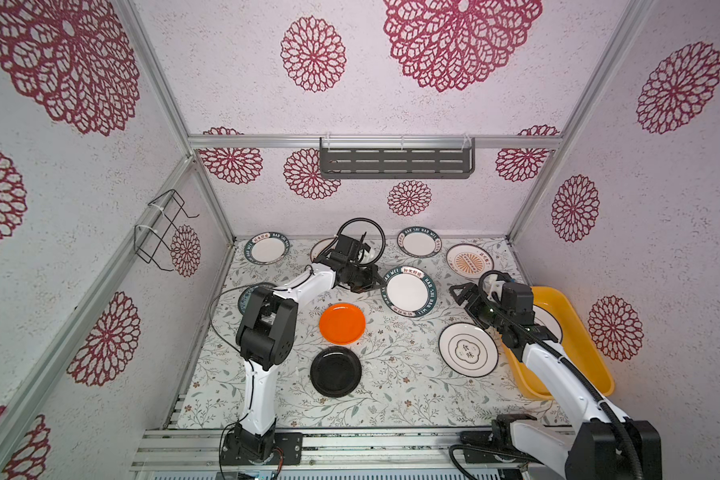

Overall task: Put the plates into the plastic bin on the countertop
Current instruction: 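Hold the green-rimmed plate up with the left gripper while the right gripper grasps its rim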

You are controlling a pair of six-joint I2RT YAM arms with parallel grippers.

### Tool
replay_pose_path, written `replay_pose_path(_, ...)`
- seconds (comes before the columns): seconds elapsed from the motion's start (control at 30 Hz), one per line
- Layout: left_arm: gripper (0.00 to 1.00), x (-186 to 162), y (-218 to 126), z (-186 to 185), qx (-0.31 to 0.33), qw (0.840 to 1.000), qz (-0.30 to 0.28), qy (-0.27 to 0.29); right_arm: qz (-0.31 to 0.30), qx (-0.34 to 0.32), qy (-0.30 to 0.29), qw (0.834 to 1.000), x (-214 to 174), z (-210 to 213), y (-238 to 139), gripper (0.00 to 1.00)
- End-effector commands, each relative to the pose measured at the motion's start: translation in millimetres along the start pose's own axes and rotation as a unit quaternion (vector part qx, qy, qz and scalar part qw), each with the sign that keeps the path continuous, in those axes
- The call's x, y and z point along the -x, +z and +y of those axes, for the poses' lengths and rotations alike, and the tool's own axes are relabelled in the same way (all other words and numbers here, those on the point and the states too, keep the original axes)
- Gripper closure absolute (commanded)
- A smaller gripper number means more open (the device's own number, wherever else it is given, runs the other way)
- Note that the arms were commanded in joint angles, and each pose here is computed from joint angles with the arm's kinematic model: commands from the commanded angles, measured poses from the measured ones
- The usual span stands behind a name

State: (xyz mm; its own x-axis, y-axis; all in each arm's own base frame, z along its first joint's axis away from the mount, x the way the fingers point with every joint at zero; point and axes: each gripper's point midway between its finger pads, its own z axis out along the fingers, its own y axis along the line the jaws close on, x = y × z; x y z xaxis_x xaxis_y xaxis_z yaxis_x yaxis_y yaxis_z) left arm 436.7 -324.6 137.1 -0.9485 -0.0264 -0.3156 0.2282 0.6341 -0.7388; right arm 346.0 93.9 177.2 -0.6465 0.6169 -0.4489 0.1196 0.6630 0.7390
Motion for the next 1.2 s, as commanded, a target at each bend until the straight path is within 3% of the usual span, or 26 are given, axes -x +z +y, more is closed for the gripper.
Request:
replay_pose_path(0.0, 1.0, 19.6, -22.4, -34.4, -0.042, 0.998, -0.031, 0.02, -0.005, 0.049, -0.025, 0.998, 11.6, 36.1, 7.1, 0.12)
replay_pose_path(0.5, 1.0, 24.3, -39.6, -59.8, -0.074, 0.996, -0.041, 0.033, 0.041, 0.068, -0.021, 0.997, -5.0, 50.8, 54.1, 0.32)
replay_pose_path(0.7, 1.0, 21.3, -38.0, -58.1, -0.083, 0.995, -0.038, 0.027, 0.045, 0.071, -0.012, 0.996, -8.1, 50.6, 61.1, 0.55)
replay_pose_path(0.87, 1.0, 21.9, -37.1, -57.6, -0.087, 0.995, -0.04, 0.021, 0.043, 0.078, -0.004, 0.996, -8.3, 51.8, 62.2, 0.85)
replay_pose_path(1.0, 1.0, 22.7, -37.3, -57.4, -0.087, 0.995, -0.042, 0.021, 0.043, 0.079, 0.001, 0.996, -9.5, 50.6, 62.1, 0.98)
replay_pose_path(1.1, 0.92, 25.2, -37.3, -55.7, -0.081, 0.995, -0.048, 0.018, 0.042, 0.079, 0.003, 0.996, -10.1, 50.6, 60.1, 1.0)
replay_pose_path(1.13, 0.84, 26.1, -37.2, -54.7, -0.077, 0.996, -0.051, 0.018, 0.039, 0.079, 0.004, 0.996, -9.1, 50.8, 59.0, 1.0)
replay_pose_path(1.17, 0.69, 27.4, -37.5, -51.9, -0.071, 0.996, -0.054, 0.015, 0.038, 0.078, 0.005, 0.996, -9.1, 50.4, 58.4, 1.0)
